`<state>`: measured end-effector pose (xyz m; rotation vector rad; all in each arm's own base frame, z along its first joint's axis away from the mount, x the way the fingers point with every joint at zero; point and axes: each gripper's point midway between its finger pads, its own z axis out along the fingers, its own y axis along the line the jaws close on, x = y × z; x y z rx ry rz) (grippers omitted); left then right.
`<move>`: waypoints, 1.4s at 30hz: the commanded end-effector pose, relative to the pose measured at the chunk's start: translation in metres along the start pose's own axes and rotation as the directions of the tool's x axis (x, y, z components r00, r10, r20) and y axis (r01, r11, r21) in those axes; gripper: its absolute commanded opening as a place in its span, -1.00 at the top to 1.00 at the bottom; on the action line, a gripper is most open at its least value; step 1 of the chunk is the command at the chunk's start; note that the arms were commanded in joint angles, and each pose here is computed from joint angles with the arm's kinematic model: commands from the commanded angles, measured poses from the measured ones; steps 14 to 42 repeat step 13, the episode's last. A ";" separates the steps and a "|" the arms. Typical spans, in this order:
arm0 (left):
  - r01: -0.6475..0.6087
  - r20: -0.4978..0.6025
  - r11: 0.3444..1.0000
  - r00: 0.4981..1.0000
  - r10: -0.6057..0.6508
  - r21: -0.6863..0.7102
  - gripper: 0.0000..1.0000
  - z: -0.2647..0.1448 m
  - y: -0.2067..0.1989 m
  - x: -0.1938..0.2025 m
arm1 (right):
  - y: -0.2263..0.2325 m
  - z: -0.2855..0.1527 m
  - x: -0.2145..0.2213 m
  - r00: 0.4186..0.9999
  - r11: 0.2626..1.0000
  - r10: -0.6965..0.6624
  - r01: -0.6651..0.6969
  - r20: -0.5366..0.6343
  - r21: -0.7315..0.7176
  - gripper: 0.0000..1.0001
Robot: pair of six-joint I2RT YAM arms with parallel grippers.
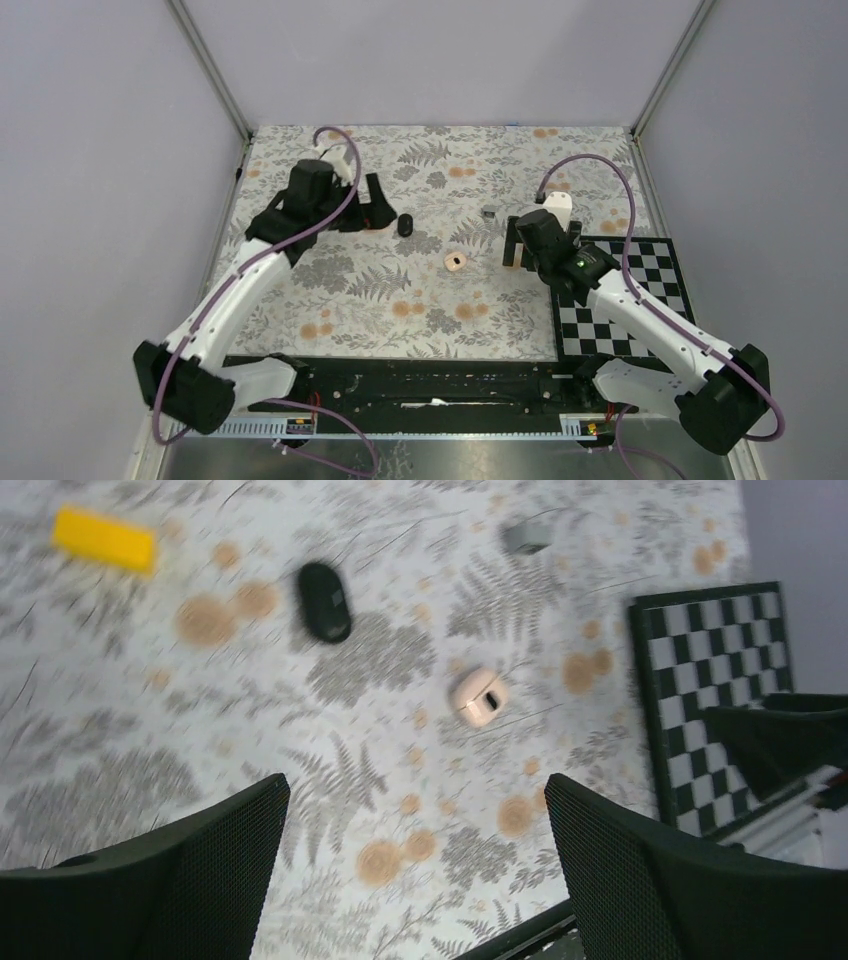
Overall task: Insert the wireless bluetooth earbuds into the charging case
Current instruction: Reset both arms
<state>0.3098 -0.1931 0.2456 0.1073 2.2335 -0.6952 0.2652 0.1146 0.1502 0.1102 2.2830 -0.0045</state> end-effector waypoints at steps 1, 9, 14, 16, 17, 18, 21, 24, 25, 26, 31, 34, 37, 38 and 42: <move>0.151 0.118 0.967 0.985 -0.128 -0.207 -0.98 -0.020 0.048 0.020 | -0.012 -0.011 -0.024 0.997 0.997 0.038 -0.042 0.070 0.061 -0.99; 0.272 0.334 0.907 0.929 -0.161 -0.322 -0.98 -0.057 0.085 0.024 | -0.012 -0.015 -0.031 0.991 0.995 0.078 -0.084 0.113 0.046 -0.99; 0.253 0.340 0.911 0.930 -0.137 -0.325 -0.98 -0.059 0.085 0.021 | -0.011 -0.014 -0.030 0.990 0.995 0.085 -0.090 0.114 0.039 -0.99; 0.253 0.340 0.911 0.930 -0.137 -0.325 -0.98 -0.059 0.085 0.021 | -0.011 -0.014 -0.030 0.990 0.995 0.085 -0.090 0.114 0.039 -0.99; 0.253 0.340 0.911 0.930 -0.137 -0.325 -0.98 -0.059 0.085 0.021 | -0.011 -0.014 -0.030 0.990 0.995 0.085 -0.090 0.114 0.039 -0.99; 0.253 0.340 0.911 0.930 -0.137 -0.325 -0.98 -0.059 0.085 0.021 | -0.011 -0.014 -0.030 0.990 0.995 0.085 -0.090 0.114 0.039 -0.99; 0.253 0.340 0.911 0.930 -0.137 -0.325 -0.98 -0.059 0.085 0.021 | -0.011 -0.014 -0.030 0.990 0.995 0.085 -0.090 0.114 0.039 -0.99; 0.253 0.340 0.911 0.930 -0.137 -0.325 -0.98 -0.059 0.085 0.021 | -0.011 -0.014 -0.030 0.990 0.995 0.085 -0.090 0.114 0.039 -0.99; 0.253 0.340 0.911 0.930 -0.137 -0.325 -0.98 -0.059 0.085 0.021 | -0.011 -0.014 -0.030 0.990 0.995 0.085 -0.090 0.114 0.039 -0.99; 0.253 0.340 0.911 0.930 -0.137 -0.325 -0.98 -0.059 0.085 0.021 | -0.011 -0.014 -0.030 0.990 0.995 0.085 -0.090 0.114 0.039 -0.99; 0.253 0.340 0.911 0.930 -0.137 -0.325 -0.98 -0.059 0.085 0.021 | -0.011 -0.014 -0.030 0.990 0.995 0.085 -0.090 0.114 0.039 -0.99; 0.253 0.340 0.911 0.930 -0.137 -0.325 -0.98 -0.059 0.085 0.021 | -0.011 -0.014 -0.030 0.990 0.995 0.085 -0.090 0.114 0.039 -0.99; 0.253 0.340 0.911 0.930 -0.137 -0.325 -0.98 -0.059 0.085 0.021 | -0.011 -0.014 -0.030 0.990 0.995 0.085 -0.090 0.114 0.039 -0.99; 0.253 0.340 0.911 0.930 -0.137 -0.325 -0.98 -0.059 0.085 0.021 | -0.011 -0.014 -0.030 0.990 0.995 0.085 -0.090 0.114 0.039 -0.99; 0.253 0.340 0.911 0.930 -0.137 -0.325 -0.98 -0.059 0.085 0.021 | -0.011 -0.014 -0.030 0.990 0.995 0.085 -0.090 0.114 0.039 -0.99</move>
